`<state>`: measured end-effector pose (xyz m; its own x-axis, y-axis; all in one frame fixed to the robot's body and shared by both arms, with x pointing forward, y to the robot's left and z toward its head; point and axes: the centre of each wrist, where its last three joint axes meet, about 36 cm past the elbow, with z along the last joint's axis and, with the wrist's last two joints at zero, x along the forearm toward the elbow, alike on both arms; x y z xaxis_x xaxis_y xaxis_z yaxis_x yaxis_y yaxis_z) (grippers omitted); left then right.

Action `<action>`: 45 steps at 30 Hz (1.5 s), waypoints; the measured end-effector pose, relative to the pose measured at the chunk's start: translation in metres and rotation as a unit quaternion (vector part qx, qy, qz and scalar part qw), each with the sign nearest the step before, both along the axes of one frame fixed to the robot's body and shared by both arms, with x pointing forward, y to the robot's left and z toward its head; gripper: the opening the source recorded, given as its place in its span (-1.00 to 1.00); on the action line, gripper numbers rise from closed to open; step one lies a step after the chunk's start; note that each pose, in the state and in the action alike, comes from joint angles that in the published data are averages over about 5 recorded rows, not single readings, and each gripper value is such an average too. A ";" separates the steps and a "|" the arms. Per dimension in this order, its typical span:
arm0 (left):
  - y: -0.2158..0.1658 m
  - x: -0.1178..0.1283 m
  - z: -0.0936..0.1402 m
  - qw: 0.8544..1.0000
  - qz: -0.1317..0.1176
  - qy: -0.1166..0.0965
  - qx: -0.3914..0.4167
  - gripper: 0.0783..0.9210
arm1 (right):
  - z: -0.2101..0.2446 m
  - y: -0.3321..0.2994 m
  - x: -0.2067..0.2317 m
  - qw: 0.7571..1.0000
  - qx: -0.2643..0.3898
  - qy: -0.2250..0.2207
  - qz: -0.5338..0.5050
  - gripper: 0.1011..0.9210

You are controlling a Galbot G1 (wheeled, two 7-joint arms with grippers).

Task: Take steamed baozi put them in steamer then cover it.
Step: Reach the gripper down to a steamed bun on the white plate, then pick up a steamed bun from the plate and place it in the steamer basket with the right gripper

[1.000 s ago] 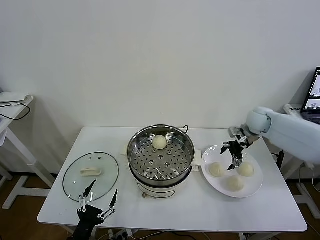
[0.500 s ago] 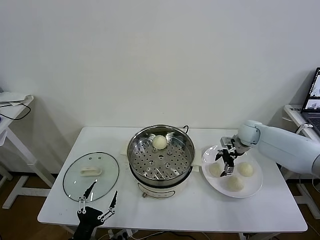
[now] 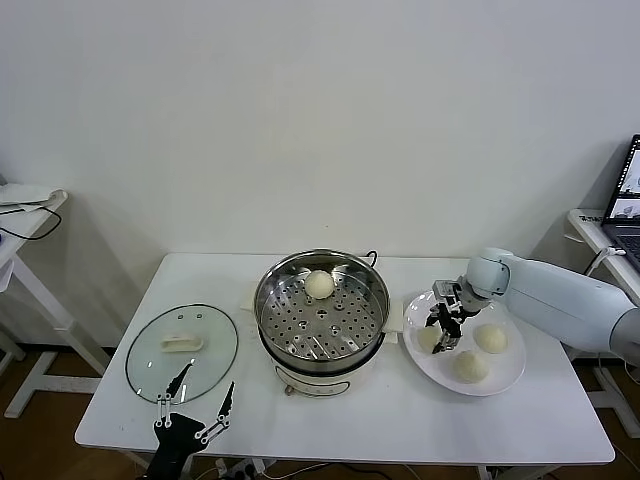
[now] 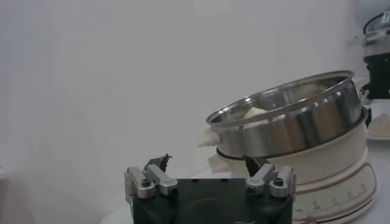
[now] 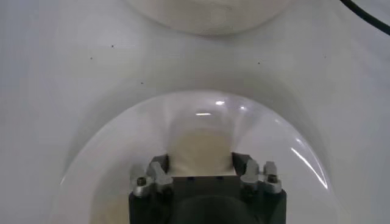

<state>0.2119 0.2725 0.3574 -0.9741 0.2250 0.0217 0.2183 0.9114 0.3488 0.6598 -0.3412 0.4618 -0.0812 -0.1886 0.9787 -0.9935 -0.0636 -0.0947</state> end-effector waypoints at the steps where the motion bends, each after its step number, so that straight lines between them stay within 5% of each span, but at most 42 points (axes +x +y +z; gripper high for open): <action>1: 0.000 0.000 0.000 1.000 0.000 0.000 0.000 0.77 | 0.003 0.000 0.001 1.000 -0.001 -0.001 0.001 0.25; 14: -0.002 0.004 0.004 1.000 -0.010 -0.006 0.001 0.77 | 0.123 0.024 0.032 0.998 -0.010 -0.013 0.060 0.25; 25: -0.004 0.006 0.008 1.000 -0.016 -0.012 0.001 0.77 | 0.247 0.122 0.034 0.989 -0.004 -0.037 0.143 0.26; 45: -0.004 0.015 0.007 1.000 -0.014 -0.019 -0.001 0.77 | 0.205 0.303 0.001 0.981 0.014 -0.023 0.190 0.22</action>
